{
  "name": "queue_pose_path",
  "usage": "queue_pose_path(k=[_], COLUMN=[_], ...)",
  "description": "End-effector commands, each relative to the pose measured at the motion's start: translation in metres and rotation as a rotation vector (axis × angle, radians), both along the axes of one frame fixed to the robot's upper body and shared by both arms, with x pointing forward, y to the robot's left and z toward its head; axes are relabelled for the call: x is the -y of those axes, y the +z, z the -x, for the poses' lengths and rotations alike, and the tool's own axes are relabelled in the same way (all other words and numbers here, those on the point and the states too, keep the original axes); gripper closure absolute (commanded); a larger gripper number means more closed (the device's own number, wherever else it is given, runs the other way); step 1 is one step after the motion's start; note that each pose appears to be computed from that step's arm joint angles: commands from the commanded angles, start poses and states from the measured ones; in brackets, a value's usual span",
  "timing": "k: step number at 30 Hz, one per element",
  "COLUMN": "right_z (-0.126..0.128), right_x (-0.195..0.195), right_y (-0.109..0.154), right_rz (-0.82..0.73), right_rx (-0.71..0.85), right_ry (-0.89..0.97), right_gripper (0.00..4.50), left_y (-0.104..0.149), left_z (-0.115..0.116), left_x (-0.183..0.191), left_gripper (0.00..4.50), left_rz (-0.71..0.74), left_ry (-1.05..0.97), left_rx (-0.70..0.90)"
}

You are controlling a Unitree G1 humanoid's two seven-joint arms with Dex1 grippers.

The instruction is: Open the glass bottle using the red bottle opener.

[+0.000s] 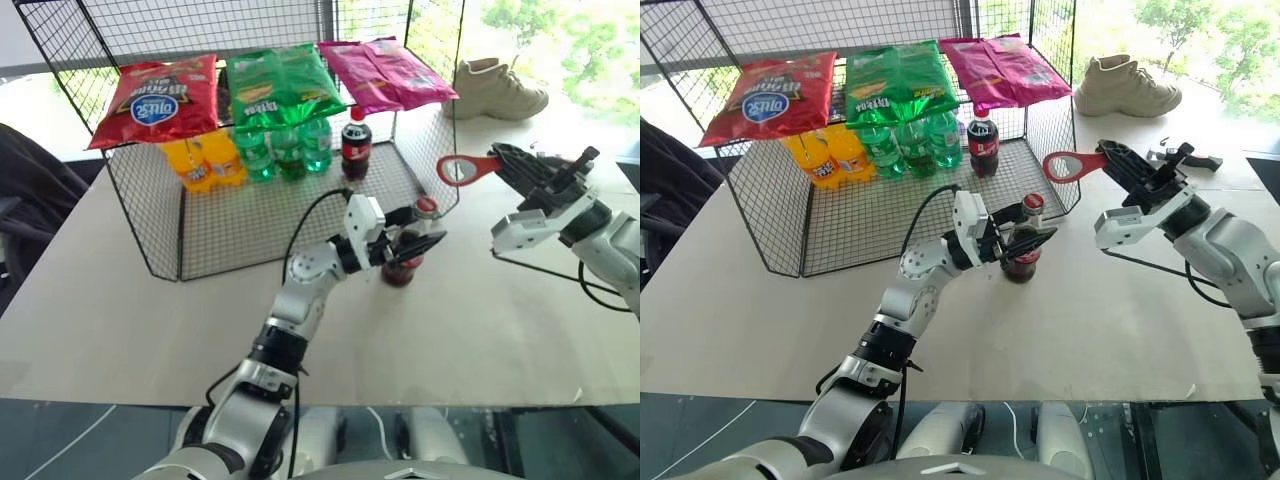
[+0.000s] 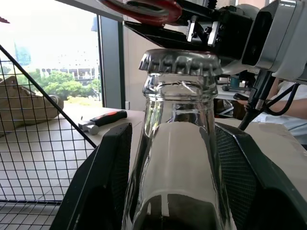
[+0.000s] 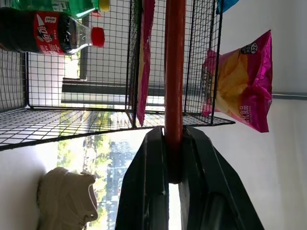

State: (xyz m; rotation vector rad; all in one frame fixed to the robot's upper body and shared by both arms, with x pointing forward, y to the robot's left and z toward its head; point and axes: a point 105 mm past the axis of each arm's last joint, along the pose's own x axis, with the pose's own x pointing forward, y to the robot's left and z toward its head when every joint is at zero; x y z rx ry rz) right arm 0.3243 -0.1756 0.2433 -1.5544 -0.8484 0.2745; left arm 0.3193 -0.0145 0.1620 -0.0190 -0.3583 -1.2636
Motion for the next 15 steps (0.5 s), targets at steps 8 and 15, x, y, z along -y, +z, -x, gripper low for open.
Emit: queue_pose_path(k=[8,15], right_z=[0.012,0.017], right_x=[-0.021,-0.038], right_y=[-0.030,-0.039], right_rz=[-0.258,-0.307], right_rx=[-0.230,-0.282], right_ry=[0.120,0.152], right_gripper=[4.50,4.50], left_y=[-0.020,-0.021], left_z=[0.002,0.001], left_x=[-0.007,-0.010], left_gripper=[1.95,1.95], left_rz=[-0.068,-0.075], left_ry=[0.011,0.018], left_rx=[-0.053,-0.056])
